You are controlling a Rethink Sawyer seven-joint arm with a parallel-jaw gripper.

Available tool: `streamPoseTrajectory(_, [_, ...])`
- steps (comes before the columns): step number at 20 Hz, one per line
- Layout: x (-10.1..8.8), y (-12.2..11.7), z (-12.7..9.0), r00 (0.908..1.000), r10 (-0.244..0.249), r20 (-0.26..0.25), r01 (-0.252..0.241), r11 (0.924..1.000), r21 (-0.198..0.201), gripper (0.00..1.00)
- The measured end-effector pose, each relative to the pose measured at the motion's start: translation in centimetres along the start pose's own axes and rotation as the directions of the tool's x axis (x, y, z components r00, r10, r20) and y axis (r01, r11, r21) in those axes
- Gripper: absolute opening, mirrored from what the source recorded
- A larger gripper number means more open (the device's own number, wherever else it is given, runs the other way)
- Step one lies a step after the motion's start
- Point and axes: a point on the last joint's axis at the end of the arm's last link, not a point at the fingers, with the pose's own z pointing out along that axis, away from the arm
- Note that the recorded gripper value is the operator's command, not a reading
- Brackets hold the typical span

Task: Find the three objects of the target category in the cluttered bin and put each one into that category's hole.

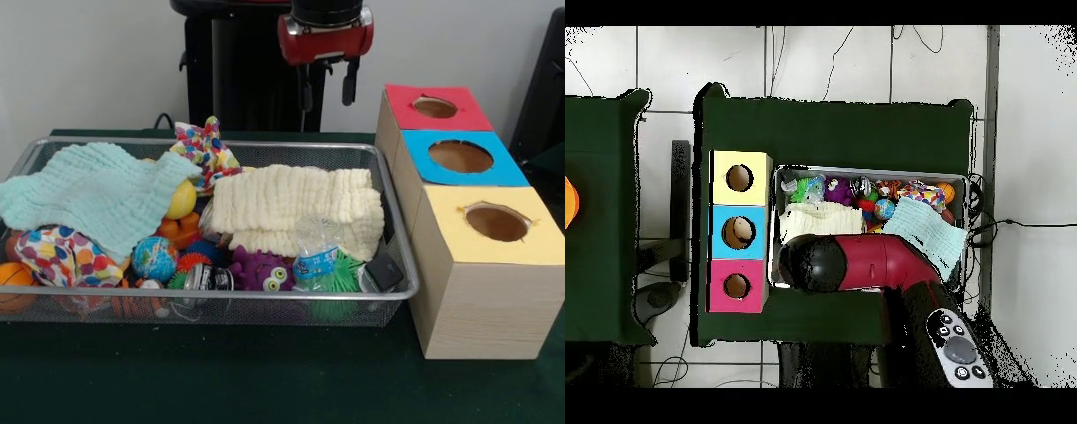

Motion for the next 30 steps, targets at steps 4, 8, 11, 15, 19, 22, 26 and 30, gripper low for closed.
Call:
streamPoseTrajectory(4, [0.2,-0.9,1.4,0.9999,-0.004,-0.015,0.004,0.9999,-0.015,1.00])
streamPoseTrajectory(8, [0.4,-1.7,2.2,0.9997,0.001,-0.025,-0.002,0.9997,-0.026,1.00])
streamPoseTrajectory(11, [0.5,-2.0,2.8,0.9995,-0.002,-0.030,0.001,0.9996,-0.028,1.00])
streamPoseTrajectory(15, [0.5,-2.2,3.7,0.9992,-0.013,-0.038,0.012,0.9995,-0.028,1.00])
streamPoseTrajectory(19, [0.4,-2.3,4.4,0.9988,-0.021,-0.044,0.020,0.9994,-0.029,1.00])
streamPoseTrajectory(22, [0.5,-2.3,4.5,0.9987,-0.021,-0.046,0.019,0.9993,-0.031,1.00])
streamPoseTrajectory(26, [0.5,-2.3,4.5,0.9987,-0.021,-0.046,0.020,0.9993,-0.031,1.00])
streamPoseTrajectory(30, [0.5,-2.3,4.5,0.9987,-0.023,-0.046,0.021,0.9993,-0.030,1.00])
